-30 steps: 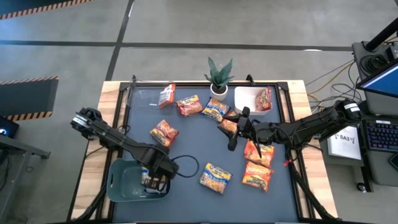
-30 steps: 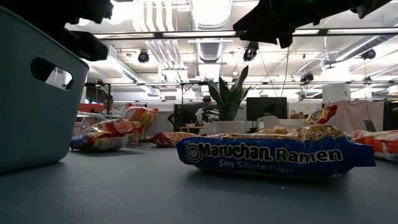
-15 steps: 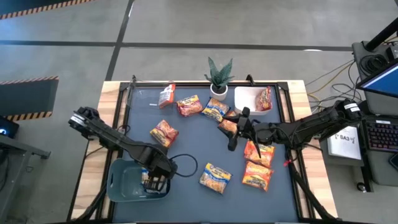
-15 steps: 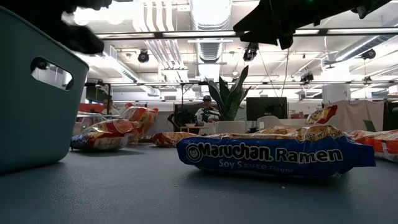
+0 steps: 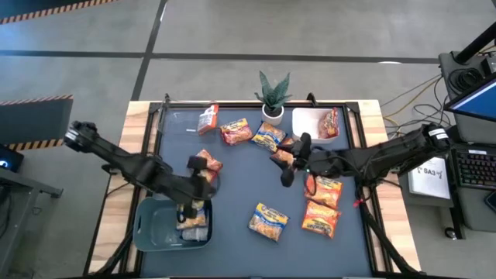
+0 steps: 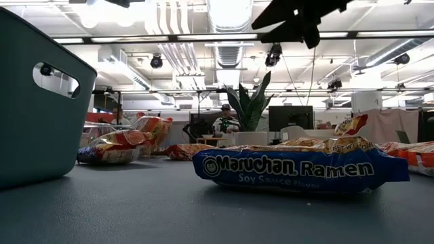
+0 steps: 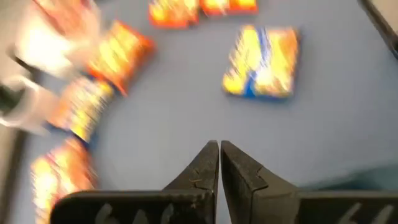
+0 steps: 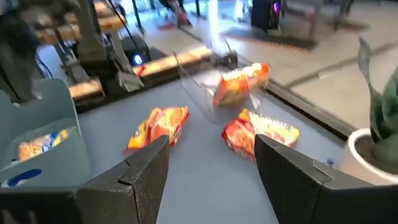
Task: Sort Maruchan noodles
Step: Put the orange noodle pack into the transparent bin
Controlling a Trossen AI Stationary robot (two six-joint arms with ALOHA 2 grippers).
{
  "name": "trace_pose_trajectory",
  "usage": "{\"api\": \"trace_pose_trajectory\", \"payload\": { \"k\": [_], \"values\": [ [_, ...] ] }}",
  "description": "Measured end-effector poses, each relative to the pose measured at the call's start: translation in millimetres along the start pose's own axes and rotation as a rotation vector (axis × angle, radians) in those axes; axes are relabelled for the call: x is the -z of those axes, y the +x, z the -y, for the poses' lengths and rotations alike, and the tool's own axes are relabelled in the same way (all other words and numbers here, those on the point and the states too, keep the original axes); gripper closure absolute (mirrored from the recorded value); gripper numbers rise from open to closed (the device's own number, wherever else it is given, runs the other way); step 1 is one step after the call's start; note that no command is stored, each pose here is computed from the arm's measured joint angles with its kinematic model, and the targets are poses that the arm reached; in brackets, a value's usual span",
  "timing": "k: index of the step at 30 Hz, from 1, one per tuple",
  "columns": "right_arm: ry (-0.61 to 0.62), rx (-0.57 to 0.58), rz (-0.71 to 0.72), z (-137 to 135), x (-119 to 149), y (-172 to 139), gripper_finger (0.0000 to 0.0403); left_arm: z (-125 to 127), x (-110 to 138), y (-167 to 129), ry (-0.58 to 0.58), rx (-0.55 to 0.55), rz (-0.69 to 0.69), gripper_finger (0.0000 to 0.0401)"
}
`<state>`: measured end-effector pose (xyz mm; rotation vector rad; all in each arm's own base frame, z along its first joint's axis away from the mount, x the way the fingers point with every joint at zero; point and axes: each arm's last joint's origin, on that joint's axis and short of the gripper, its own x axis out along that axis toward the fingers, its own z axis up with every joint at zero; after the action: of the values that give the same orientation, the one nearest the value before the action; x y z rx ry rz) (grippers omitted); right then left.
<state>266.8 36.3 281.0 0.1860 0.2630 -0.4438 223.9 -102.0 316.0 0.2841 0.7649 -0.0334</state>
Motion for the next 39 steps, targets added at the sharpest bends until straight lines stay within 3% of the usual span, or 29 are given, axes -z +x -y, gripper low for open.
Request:
{"api": "trace_pose_trajectory", "payload": {
  "k": [4,9,14,20,25,32,39],
  "values": [
    [-0.026,0.036,-0.118,-5.3,-9.0,4.1,0.019,-7.0,12.3,-3.0,0.056,-0.17,0.118,0.0401],
    [-0.015,0.082,-0.294,-8.6,-19.5,16.9,0.0201,-17.0,37.4,-2.7,0.089,-0.508,0.146,0.0401],
    [-0.01,0.16,-0.524,-6.2,-15.9,37.6,0.0211,-24.2,55.1,-3.3,0.024,-0.736,0.166,0.0401],
    [0.015,0.288,-0.819,11.7,13.0,64.5,0.0215,-24.8,62.3,-2.2,-0.02,-0.761,0.183,0.0401],
    [0.042,0.442,-0.985,27.0,42.4,82.1,0.0215,-23.6,62.4,0.6,-0.035,-0.76,0.184,0.0401],
    [0.029,0.514,-1.131,29.9,73.1,97.3,0.0215,-19.1,65.6,11.7,-0.011,-0.76,0.151,0.0401],
    [0.025,0.554,-1.171,30.7,87.1,104.3,0.0223,-16.9,66.0,17.1,0.001,-0.76,0.136,0.0401]
  ]
}}
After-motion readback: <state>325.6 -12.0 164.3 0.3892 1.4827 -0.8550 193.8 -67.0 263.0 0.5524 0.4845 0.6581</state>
